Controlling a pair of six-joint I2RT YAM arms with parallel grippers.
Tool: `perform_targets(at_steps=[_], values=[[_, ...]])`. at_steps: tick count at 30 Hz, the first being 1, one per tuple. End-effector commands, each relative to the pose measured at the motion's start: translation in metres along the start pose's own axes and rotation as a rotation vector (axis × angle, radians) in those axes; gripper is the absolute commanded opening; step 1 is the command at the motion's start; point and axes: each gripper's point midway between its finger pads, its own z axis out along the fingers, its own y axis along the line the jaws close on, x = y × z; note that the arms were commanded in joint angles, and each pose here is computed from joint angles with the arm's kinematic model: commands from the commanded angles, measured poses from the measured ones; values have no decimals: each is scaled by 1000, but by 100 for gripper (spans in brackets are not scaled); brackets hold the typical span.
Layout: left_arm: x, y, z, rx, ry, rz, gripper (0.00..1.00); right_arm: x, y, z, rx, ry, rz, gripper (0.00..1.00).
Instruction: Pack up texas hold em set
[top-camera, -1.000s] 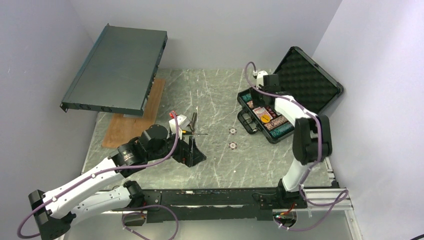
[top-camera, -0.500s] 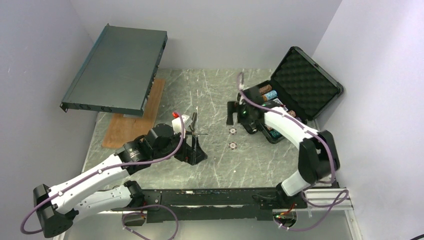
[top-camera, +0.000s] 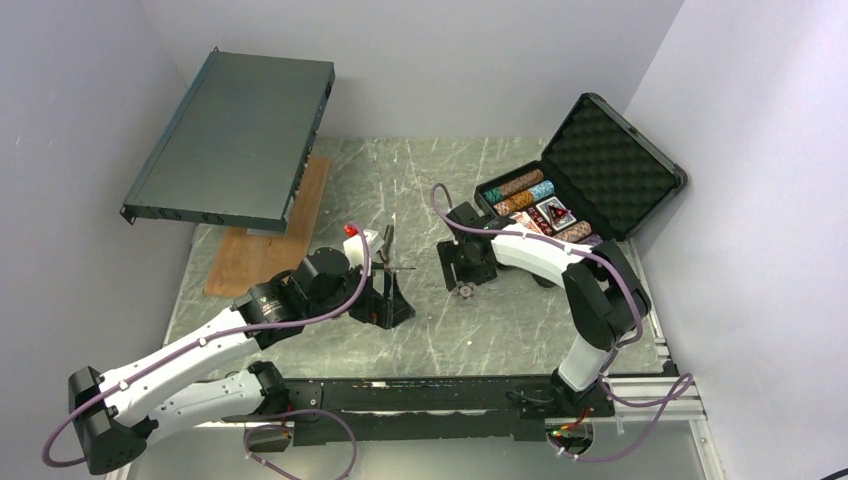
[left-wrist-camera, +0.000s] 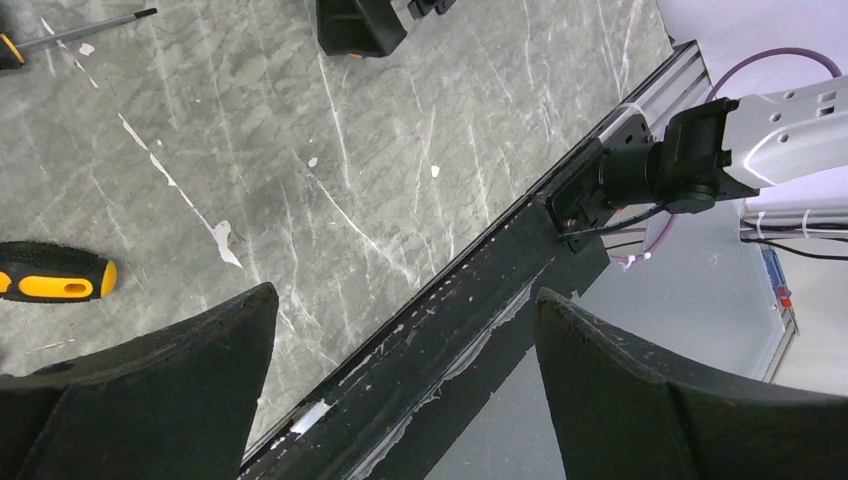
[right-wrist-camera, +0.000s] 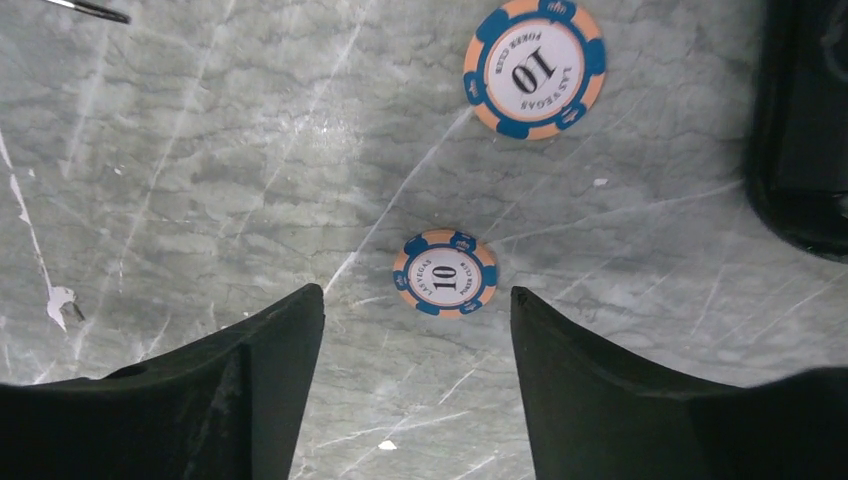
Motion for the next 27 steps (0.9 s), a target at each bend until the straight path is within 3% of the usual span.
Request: perform_targets(at_steps=[1,27], values=[[-9,-2,-2,-1,-34,-6,99,11,0,6,24,18,11,67],[-11,4,12,-31,-3,-7,99,26,-19,36,95,24,3,45]])
